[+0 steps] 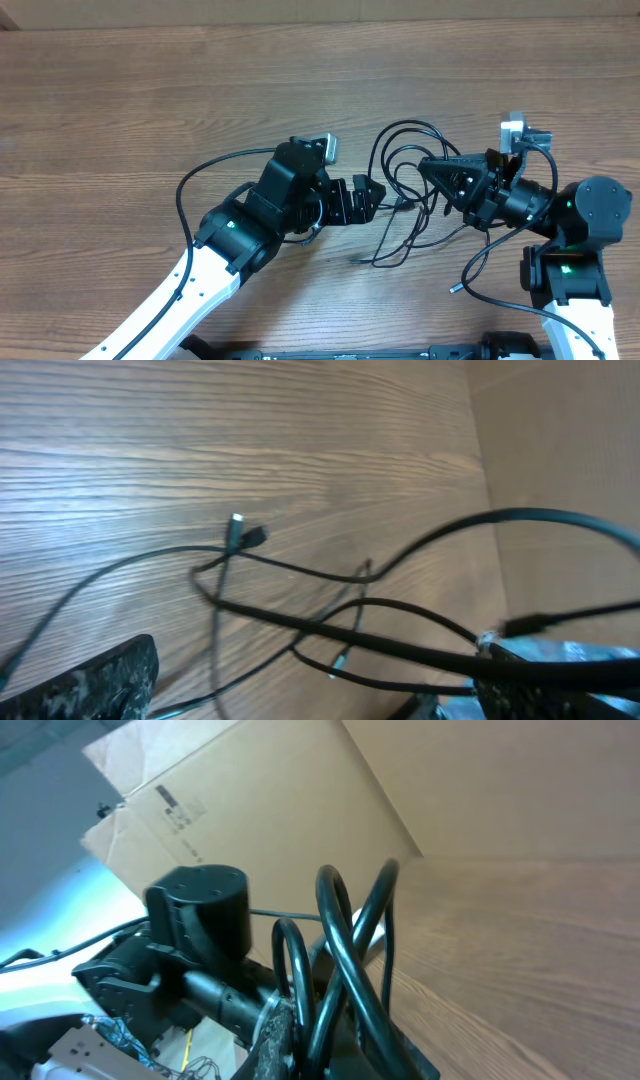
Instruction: Untangle cables
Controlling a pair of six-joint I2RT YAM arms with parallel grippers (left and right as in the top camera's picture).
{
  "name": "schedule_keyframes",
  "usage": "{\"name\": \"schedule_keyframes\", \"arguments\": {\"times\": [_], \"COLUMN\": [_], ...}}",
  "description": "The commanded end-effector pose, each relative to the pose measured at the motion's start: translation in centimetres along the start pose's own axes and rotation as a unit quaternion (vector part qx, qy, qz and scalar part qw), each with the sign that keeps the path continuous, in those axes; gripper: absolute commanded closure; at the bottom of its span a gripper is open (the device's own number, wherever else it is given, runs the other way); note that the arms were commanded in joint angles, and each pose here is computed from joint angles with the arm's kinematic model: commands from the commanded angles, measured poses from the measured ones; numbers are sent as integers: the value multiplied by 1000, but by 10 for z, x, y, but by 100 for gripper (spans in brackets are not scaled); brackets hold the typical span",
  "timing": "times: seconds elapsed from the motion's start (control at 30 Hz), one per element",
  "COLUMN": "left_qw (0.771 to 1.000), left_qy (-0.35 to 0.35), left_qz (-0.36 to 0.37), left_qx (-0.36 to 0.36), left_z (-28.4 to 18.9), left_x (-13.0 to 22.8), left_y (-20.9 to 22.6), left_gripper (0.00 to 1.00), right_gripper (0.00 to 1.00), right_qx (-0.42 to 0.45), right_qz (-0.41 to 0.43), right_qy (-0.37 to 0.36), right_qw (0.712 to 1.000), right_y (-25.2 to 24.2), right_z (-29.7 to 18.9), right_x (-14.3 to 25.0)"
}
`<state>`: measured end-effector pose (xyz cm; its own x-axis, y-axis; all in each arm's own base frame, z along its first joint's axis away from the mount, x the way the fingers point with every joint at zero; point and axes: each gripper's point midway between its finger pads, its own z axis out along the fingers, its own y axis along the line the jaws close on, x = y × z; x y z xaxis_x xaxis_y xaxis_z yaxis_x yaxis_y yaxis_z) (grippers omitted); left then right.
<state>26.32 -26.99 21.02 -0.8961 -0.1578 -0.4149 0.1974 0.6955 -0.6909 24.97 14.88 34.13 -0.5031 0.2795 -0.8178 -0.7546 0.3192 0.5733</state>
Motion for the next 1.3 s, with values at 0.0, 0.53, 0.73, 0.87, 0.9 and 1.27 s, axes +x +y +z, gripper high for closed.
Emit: {"name": "schedule_keyframes", "arguments": {"times": [0.0,0.53,0.73,0.87,0.9,1.27], "left_qw": [998,990,991,990,989,994], "left_qy": [32,31,12,-8,-15,-84], "left_qz": [-1,-28,-55,-86,-96,-62], "left_qx": [46,136,121,110,109,38], "left_z": [-4,-18,-17,-16,-16,13], "left_x": [8,-11,-19,-27,-30,-37], "left_y": [-19,-46,-41,-38,-38,-27], "left_gripper": [0,0,1,0,0,0], "right_gripper": [96,96,96,96,96,96], "right_qx": [32,44,42,24,19,10], "right_qz": [-25,-16,-15,-14,-14,1], "right_qy": [-13,-9,-7,6,9,16], "right_qw": [999,999,999,1000,1000,1000], "right_y": [-11,-21,-20,-14,-13,-9], "right_z": [-1,0,0,1,1,1], "right_x": [-4,0,0,5,6,8]}}
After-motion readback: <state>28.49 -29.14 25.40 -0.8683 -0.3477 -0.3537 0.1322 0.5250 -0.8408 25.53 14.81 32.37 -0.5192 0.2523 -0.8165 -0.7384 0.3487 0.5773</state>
